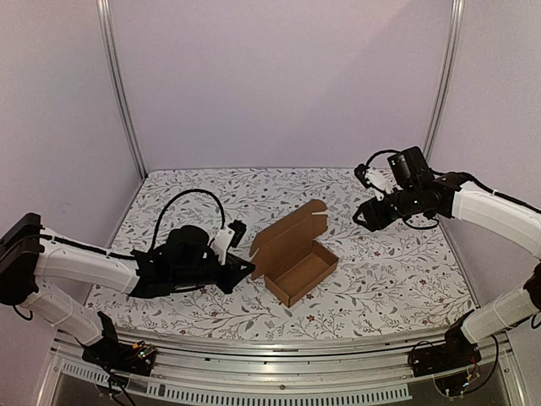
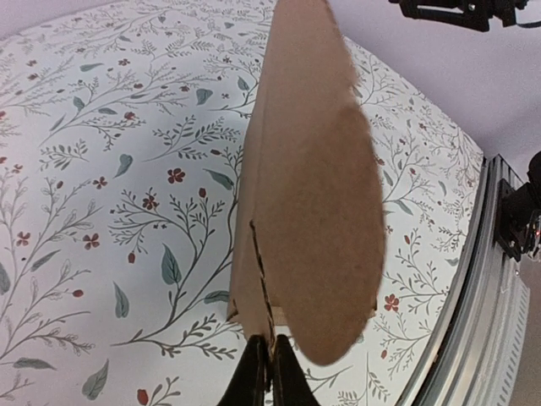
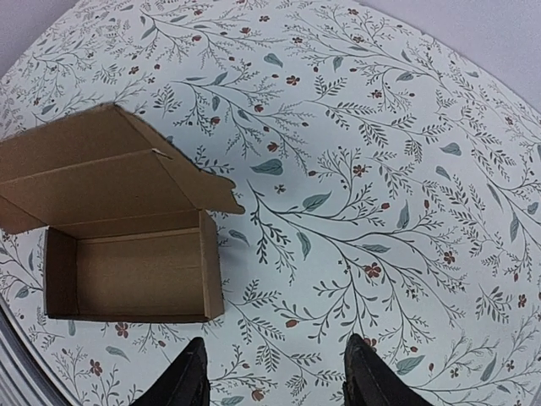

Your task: Fold the paper box

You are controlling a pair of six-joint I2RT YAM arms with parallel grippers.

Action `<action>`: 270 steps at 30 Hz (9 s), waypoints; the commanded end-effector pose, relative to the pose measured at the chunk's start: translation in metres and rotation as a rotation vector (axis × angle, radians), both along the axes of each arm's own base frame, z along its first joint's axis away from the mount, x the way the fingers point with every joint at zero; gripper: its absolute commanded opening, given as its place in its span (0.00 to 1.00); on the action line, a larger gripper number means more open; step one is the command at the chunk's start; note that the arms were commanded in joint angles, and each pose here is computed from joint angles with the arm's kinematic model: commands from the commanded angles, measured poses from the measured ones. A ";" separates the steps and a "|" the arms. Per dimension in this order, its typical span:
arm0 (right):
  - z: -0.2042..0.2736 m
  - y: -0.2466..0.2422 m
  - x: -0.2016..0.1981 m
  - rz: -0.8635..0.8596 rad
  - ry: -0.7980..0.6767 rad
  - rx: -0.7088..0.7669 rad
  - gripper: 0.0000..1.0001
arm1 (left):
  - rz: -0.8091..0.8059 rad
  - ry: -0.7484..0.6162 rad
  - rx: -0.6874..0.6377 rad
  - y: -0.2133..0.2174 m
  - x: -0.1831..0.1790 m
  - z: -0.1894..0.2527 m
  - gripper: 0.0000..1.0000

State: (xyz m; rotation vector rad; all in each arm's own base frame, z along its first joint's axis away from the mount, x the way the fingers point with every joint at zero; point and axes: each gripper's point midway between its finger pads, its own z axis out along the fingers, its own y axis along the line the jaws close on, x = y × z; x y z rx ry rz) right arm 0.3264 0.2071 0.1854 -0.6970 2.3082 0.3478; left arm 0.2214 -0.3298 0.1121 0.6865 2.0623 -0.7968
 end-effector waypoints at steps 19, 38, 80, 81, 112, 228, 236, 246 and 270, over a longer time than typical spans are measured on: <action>-0.008 0.030 -0.032 0.259 -0.056 0.157 0.58 | -0.097 -0.075 0.131 0.006 -0.010 0.011 0.00; -0.012 0.036 -0.073 0.362 -0.141 0.270 0.58 | -0.049 -0.126 0.195 0.049 -0.018 0.017 0.00; -0.066 0.101 -0.007 0.669 -0.085 0.269 0.15 | -0.056 -0.101 0.219 0.052 -0.021 0.011 0.00; -0.067 0.100 -0.007 0.667 -0.083 0.267 0.11 | -0.056 -0.100 0.221 0.052 -0.021 0.010 0.00; -0.047 0.112 -0.052 0.258 -0.239 0.108 0.00 | 0.192 0.034 0.155 0.044 0.007 0.010 0.00; -0.069 0.118 -0.136 -0.112 -0.181 0.119 0.37 | 0.423 -0.095 0.227 0.026 -0.037 -0.036 0.00; -0.037 0.094 -0.148 -0.050 -0.199 0.140 0.44 | 0.427 -0.116 0.247 0.022 -0.037 -0.035 0.00; 0.034 0.093 -0.154 0.087 -0.324 0.185 0.41 | 0.430 -0.127 0.258 0.017 -0.036 -0.036 0.00; 0.006 0.184 -0.079 0.091 -0.219 0.108 0.00 | 0.463 -0.248 0.231 -0.009 -0.026 -0.033 0.00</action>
